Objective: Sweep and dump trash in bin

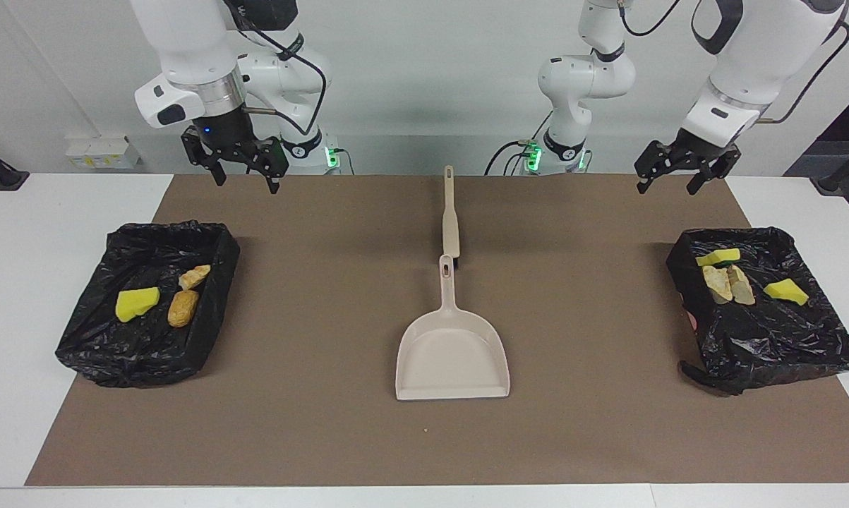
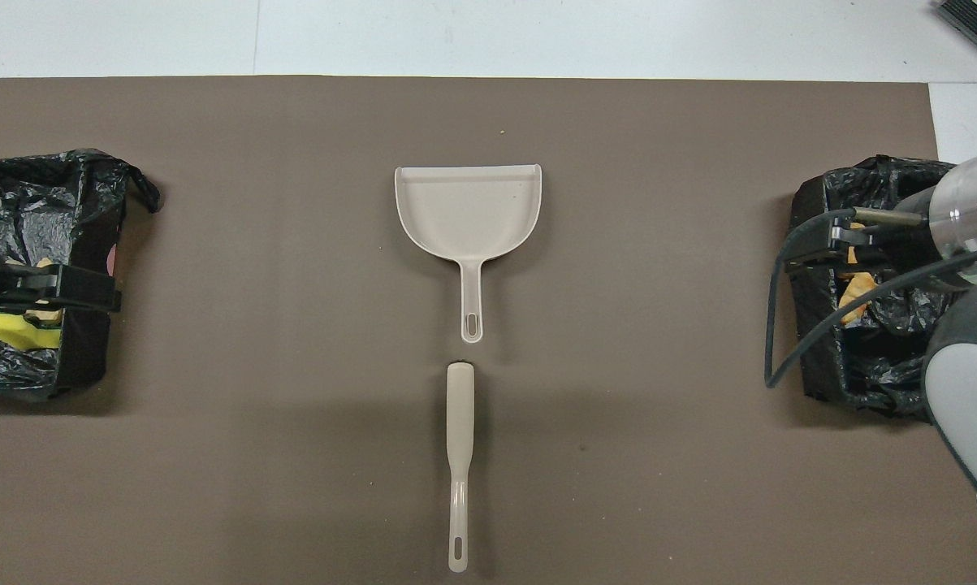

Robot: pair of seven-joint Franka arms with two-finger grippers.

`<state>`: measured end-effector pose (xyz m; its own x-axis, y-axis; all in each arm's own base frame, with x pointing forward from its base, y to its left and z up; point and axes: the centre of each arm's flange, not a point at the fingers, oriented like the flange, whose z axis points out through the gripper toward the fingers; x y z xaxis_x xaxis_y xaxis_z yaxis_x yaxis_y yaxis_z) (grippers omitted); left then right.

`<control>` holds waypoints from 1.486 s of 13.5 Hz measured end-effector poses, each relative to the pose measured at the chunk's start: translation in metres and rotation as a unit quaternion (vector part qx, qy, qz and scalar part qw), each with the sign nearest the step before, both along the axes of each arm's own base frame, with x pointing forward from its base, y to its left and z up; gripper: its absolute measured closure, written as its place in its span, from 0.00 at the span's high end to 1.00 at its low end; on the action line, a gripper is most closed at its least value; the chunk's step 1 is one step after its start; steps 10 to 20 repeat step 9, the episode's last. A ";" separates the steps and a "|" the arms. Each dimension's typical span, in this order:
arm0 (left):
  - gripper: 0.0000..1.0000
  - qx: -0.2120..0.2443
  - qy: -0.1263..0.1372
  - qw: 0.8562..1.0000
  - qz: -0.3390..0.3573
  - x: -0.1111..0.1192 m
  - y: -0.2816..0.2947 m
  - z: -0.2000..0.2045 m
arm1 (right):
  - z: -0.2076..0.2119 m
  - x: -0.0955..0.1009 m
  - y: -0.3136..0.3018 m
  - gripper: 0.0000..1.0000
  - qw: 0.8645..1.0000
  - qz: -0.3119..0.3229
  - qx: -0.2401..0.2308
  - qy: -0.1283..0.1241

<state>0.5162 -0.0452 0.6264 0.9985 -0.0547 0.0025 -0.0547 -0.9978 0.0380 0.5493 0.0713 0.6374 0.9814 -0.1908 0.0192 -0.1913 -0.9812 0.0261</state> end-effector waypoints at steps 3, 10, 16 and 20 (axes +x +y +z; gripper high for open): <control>1.00 0.000 -0.006 1.000 0.002 -0.004 0.002 0.008 | 0.000 0.000 0.000 1.00 1.000 0.000 0.000 0.000; 1.00 0.000 -0.008 1.000 0.003 -0.004 0.003 0.008 | 0.000 0.000 0.000 1.00 1.000 0.000 0.002 0.000; 1.00 0.000 -0.008 1.000 0.003 -0.004 0.003 0.008 | 0.000 0.000 0.000 1.00 1.000 0.000 0.002 0.000; 1.00 0.000 -0.008 1.000 0.003 -0.004 0.003 0.008 | 0.000 0.000 0.000 1.00 1.000 0.000 0.002 0.000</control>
